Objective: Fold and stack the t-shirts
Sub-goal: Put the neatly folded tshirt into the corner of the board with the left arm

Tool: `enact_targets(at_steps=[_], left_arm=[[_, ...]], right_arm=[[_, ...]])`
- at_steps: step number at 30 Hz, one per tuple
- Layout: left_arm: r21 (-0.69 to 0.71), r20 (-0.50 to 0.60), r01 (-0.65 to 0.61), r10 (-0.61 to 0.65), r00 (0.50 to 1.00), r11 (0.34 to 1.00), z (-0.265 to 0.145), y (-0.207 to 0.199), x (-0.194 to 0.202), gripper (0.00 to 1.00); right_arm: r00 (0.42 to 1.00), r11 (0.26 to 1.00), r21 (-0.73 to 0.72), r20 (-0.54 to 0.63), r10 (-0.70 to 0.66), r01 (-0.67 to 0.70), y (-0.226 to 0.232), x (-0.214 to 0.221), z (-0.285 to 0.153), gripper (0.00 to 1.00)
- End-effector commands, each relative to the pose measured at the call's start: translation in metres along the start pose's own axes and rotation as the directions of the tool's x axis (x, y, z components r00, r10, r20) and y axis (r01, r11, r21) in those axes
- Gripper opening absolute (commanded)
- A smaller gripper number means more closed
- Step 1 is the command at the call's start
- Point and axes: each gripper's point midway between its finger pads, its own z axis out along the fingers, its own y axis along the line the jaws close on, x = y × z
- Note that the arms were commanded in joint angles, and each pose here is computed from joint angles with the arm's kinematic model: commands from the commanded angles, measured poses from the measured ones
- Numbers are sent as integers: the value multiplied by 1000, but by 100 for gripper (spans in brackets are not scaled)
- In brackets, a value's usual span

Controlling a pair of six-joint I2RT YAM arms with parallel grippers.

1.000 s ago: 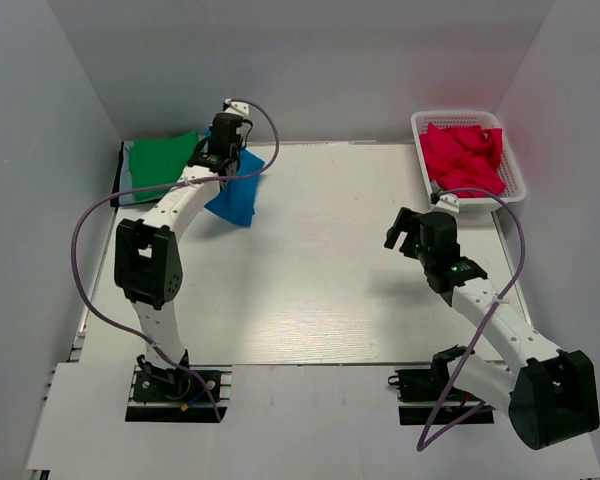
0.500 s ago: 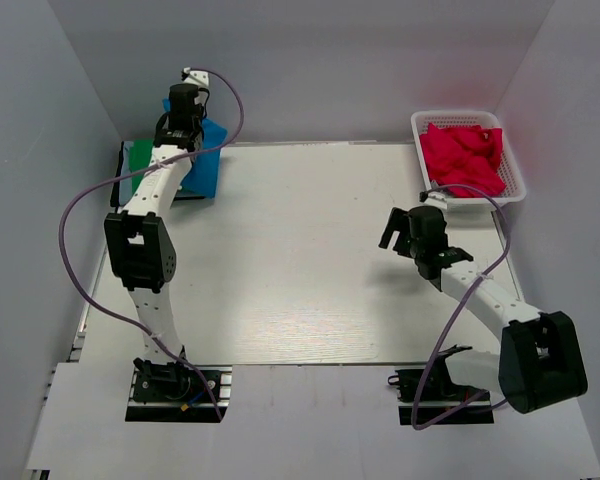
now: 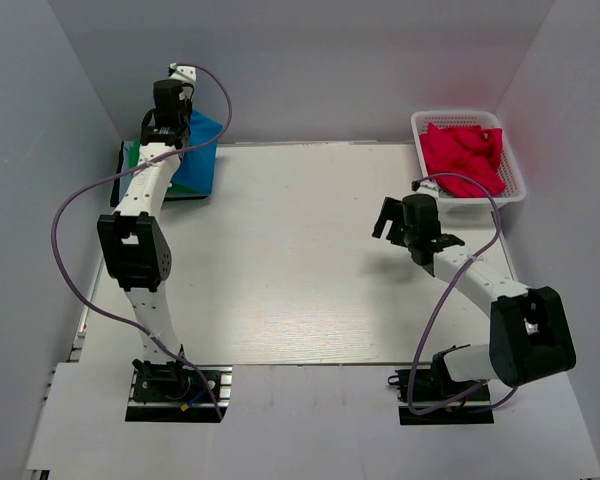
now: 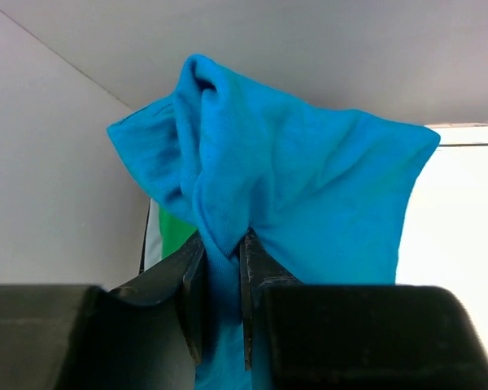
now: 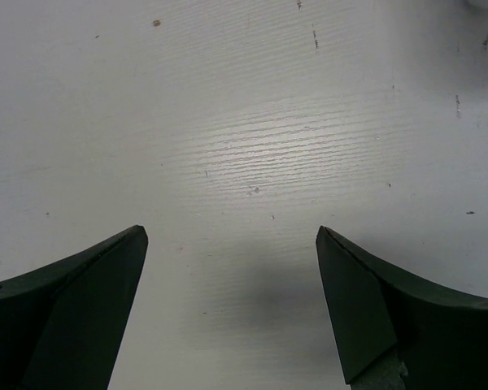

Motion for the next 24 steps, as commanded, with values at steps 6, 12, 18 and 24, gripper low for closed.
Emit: enact_targets(at_steps=[6, 12, 18, 24], left_arm=[[-31, 175, 62, -56, 983, 998, -33, 44, -69, 0], [-50, 177, 73, -63, 982, 996, -28, 58, -63, 0], [-69, 166, 66, -54, 985, 995, -11, 61, -47, 0], [-126, 112, 39, -25, 993, 991, 23, 70, -17, 0]], right_arm=[[999, 995, -98, 48, 26, -22, 29, -29, 8, 90], [999, 991, -133, 22, 23, -20, 37, -27, 16, 90], [1000, 990, -137, 2, 19, -18, 40, -25, 22, 90], [1000, 992, -126, -7, 10, -11, 42, -28, 32, 90]])
